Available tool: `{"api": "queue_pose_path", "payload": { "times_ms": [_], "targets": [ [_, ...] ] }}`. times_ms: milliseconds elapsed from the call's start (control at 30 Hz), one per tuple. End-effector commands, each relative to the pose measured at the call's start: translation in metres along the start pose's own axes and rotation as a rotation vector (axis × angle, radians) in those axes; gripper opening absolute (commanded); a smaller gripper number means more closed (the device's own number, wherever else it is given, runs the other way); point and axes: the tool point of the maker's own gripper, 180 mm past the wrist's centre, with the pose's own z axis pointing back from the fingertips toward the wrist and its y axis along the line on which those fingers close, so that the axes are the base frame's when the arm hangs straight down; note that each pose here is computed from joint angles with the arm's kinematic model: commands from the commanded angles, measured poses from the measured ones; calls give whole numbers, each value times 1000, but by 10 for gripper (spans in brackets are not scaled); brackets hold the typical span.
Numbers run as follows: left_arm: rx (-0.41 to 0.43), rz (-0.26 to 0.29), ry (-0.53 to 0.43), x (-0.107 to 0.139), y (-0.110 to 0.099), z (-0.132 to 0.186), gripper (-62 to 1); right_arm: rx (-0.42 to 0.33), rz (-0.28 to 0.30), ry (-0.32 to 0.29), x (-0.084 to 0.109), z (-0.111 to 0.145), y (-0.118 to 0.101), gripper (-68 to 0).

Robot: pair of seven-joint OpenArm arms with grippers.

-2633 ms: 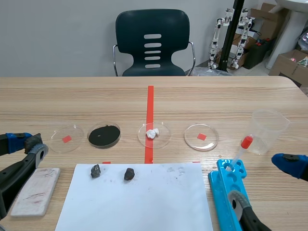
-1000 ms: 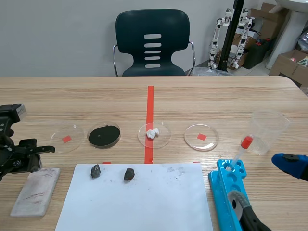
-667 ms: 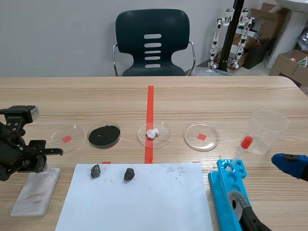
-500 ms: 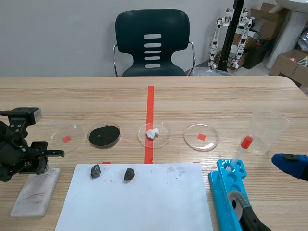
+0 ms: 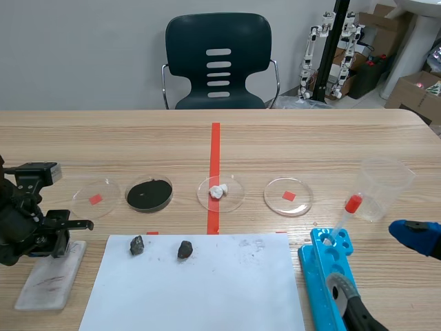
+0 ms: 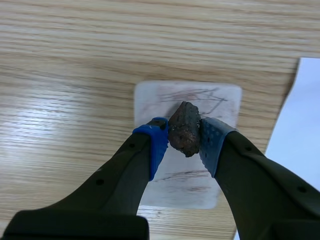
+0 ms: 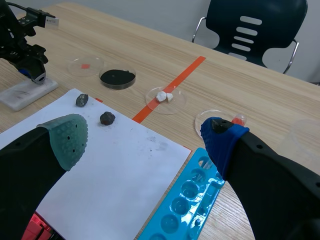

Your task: Rub the mineral on the streak plate

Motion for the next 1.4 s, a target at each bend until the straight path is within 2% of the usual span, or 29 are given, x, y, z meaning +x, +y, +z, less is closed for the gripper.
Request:
{"api": "queue_pose_path", "payload": {
  "times_ms": [0,100,267,433,633,800,1100,1233,1367],
  "targets": [
    [-49,7,-24,9,-9,6,-464,-10,15,-33,7,-2,-5,-201],
    [-105,21,-23,9,-19,6,-464,-10,15,-33,7,-2,-5,-201],
    [-105,22,-40,12,-19,6,-464,-10,15,-33,7,-2,-5,-201],
    [-2,-23,-23,9,-1,5,-464,-10,15,-33,7,-2,-5,-201],
    [96,-47,-13,7,16,6,-464,-10,15,-33,7,-2,-5,-201],
    [83,-61,-6,4,10,4,-464,-10,15,-33,7,-2,-5,-201],
    [-75,-42,-19,3,-25,1,-464,-10,15,-33,7,-2,-5,-201],
    [-62,-49,-20,3,-23,0,-464,-10,15,-33,7,-2,-5,-201],
    [34,-76,-7,1,-6,0,-464,-10,15,-33,7,-2,-5,-201]
  ]
}}
